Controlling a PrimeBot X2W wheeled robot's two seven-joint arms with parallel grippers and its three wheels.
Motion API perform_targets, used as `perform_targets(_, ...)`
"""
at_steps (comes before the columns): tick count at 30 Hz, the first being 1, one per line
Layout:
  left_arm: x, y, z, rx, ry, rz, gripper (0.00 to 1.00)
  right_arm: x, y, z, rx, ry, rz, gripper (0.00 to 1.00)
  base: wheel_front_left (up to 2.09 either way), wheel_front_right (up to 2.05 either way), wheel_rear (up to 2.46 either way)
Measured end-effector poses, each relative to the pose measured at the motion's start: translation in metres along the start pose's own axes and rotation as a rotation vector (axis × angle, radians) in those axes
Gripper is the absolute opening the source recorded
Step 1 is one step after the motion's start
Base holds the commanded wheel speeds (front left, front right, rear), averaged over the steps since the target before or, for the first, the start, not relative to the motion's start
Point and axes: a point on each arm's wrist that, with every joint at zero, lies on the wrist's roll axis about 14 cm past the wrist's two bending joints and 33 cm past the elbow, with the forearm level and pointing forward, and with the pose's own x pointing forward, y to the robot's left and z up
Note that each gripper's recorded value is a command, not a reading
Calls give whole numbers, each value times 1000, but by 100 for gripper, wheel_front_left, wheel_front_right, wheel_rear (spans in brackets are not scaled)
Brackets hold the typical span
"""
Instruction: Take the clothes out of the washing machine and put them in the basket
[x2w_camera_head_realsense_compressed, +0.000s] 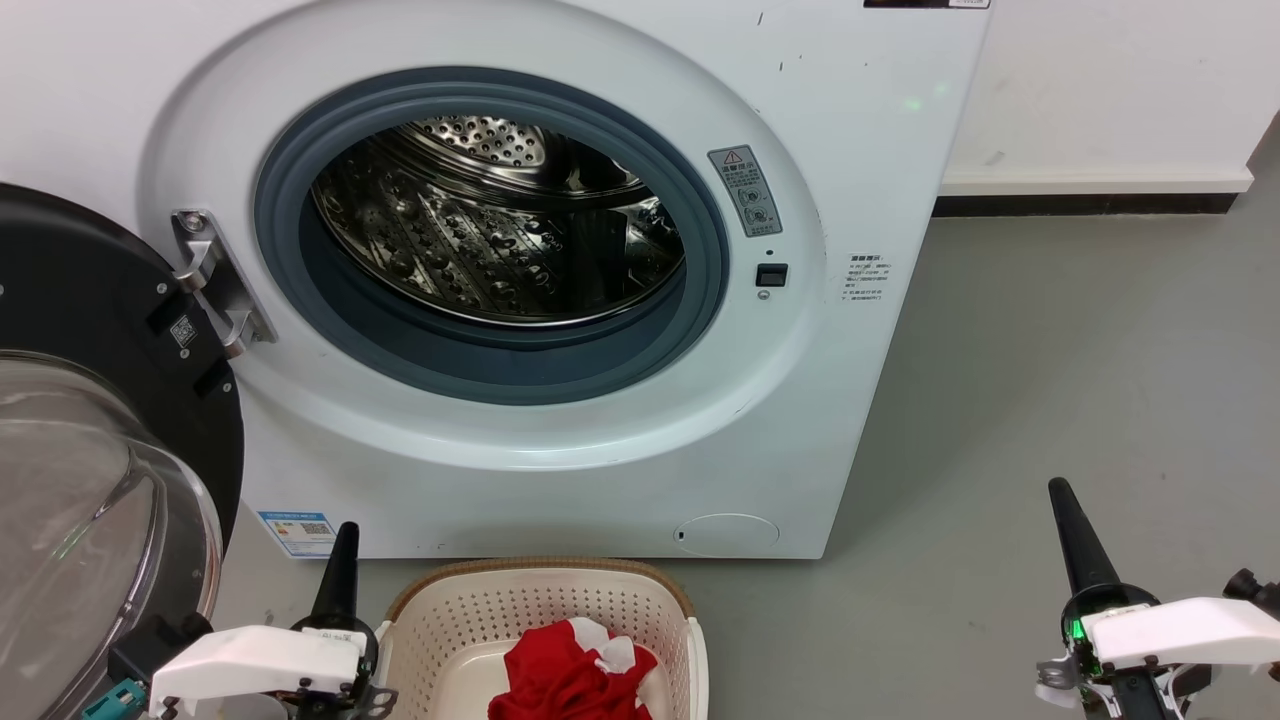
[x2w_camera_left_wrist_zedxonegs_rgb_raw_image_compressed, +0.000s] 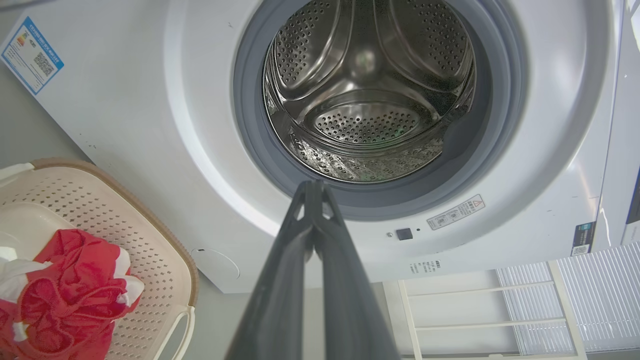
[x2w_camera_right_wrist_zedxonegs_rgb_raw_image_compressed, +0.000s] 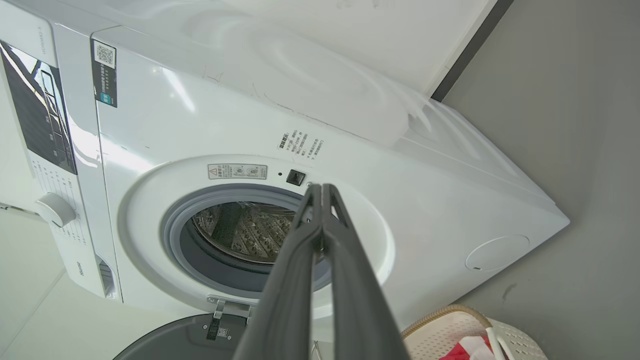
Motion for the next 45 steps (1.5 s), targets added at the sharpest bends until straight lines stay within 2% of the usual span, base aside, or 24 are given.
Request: perform_targets(45,11,-20,8,-384,16,-96,0,12,4,4,374,17,15,0,0,0,0)
